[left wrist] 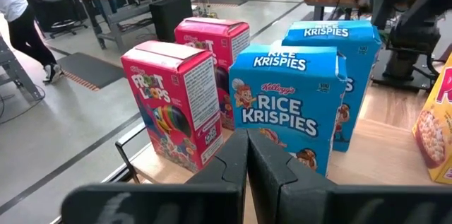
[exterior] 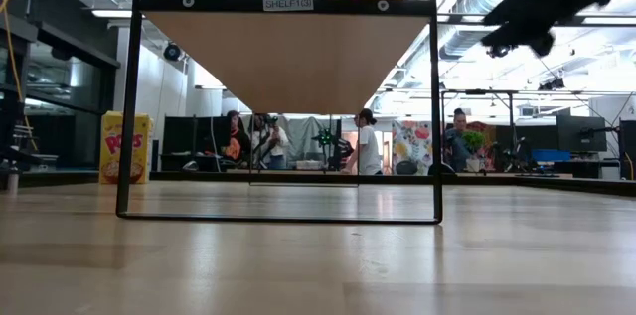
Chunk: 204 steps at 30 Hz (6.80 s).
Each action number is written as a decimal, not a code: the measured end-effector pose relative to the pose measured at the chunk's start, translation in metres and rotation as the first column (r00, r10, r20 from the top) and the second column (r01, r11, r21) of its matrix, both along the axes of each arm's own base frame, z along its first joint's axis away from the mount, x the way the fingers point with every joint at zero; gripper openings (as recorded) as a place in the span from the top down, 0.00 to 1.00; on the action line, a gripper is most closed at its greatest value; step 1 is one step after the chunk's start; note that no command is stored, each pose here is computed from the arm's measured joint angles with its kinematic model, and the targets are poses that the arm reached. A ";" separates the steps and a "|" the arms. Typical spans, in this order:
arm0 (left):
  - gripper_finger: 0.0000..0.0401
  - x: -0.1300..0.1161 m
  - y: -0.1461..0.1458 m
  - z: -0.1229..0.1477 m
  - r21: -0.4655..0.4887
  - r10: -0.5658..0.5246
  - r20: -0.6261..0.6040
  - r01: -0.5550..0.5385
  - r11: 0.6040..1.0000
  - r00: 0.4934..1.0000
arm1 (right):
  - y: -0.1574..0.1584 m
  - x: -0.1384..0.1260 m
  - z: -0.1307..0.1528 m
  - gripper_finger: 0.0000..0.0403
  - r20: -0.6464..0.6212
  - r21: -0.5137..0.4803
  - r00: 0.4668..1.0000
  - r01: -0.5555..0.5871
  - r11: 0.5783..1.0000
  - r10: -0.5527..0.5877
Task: Stack cereal on shelf
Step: Put the right yellow cereal box on the shelf, then put the yellow cereal box and aligned with the yellow cereal box on the shelf
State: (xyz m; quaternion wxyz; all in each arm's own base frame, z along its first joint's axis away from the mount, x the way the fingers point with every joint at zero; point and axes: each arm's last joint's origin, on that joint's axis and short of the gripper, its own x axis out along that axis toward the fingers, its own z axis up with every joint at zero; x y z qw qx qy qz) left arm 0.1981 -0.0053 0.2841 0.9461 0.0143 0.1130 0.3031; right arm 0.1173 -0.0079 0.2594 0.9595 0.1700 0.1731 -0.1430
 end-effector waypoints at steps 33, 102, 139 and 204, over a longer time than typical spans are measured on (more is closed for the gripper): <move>1.00 0.001 -0.001 0.000 -0.002 -0.046 -0.004 0.046 0.999 0.999 | 0.030 0.110 -0.040 1.00 -0.155 -0.112 0.971 -0.202 0.973 0.183; 1.00 0.011 -0.014 -0.005 -0.057 -0.261 -0.005 0.261 0.964 0.965 | 0.113 0.163 0.012 1.00 -0.283 -0.288 0.933 -0.302 0.909 0.221; 1.00 0.092 -0.019 -0.032 -0.191 -0.469 -0.195 0.436 0.880 0.861 | 0.078 0.179 0.003 1.00 -0.311 -0.248 0.941 -0.213 0.945 0.131; 1.00 -0.032 -0.004 -0.005 0.021 -0.174 0.061 0.173 0.985 0.983 | 0.024 -0.010 -0.044 1.00 0.011 -0.197 0.993 0.120 0.973 -0.120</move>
